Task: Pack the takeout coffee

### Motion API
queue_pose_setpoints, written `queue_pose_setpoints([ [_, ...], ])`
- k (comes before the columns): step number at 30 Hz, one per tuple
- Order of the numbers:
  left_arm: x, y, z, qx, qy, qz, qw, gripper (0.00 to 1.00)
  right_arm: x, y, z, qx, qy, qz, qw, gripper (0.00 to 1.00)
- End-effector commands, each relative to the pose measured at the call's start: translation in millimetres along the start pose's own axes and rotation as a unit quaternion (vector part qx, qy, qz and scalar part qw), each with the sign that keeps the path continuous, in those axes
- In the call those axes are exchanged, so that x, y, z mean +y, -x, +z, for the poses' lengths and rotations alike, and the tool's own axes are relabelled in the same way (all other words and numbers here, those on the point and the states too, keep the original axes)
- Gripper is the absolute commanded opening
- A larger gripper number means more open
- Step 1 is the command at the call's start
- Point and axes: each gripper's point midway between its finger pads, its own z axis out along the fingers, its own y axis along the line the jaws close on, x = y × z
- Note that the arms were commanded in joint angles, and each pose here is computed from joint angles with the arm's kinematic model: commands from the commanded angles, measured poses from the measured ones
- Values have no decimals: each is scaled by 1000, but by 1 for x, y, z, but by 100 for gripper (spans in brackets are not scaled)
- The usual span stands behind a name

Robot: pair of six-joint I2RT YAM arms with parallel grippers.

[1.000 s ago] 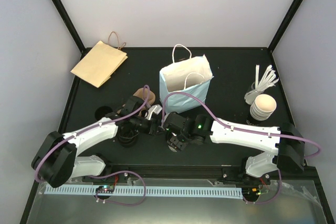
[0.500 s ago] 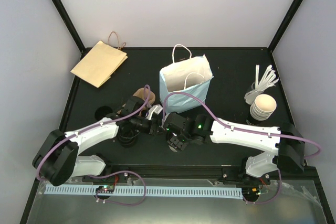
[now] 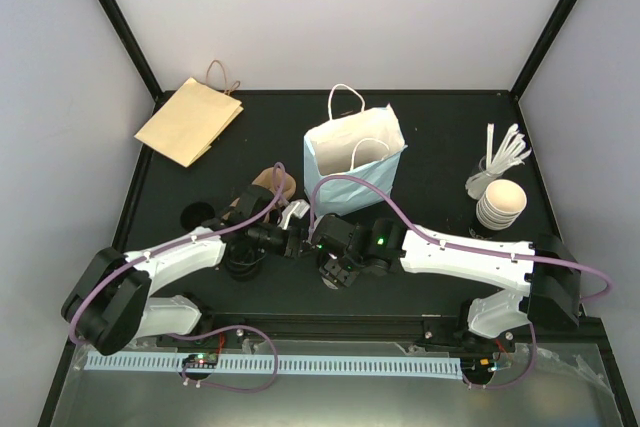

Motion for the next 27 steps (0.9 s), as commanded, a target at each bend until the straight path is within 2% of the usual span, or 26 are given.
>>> queue_pose_setpoints([
  [1,59,-38,8,39,112,-60,991,36,9,-12,17,31,14,-14,999,72],
  [6,29,-15,-8,10,101,-29,994,38,5,-10,14,25,4,-10,1000,71],
  [12,-8,15,-45,-42,125,13,991,47,1,-10,13,23,-5,-2,1000,71],
  [18,-28,29,-82,-91,160,35,982,56,-2,-5,10,13,-13,4,1000,71],
  [24,-40,39,-121,-141,210,51,966,66,-9,3,-1,-1,-31,15,999,71],
  [25,-49,47,-143,-179,230,66,954,72,-13,8,-10,-14,-41,28,999,71],
  [27,-56,52,-160,-208,245,77,944,76,-17,13,-17,-23,-47,37,998,70],
])
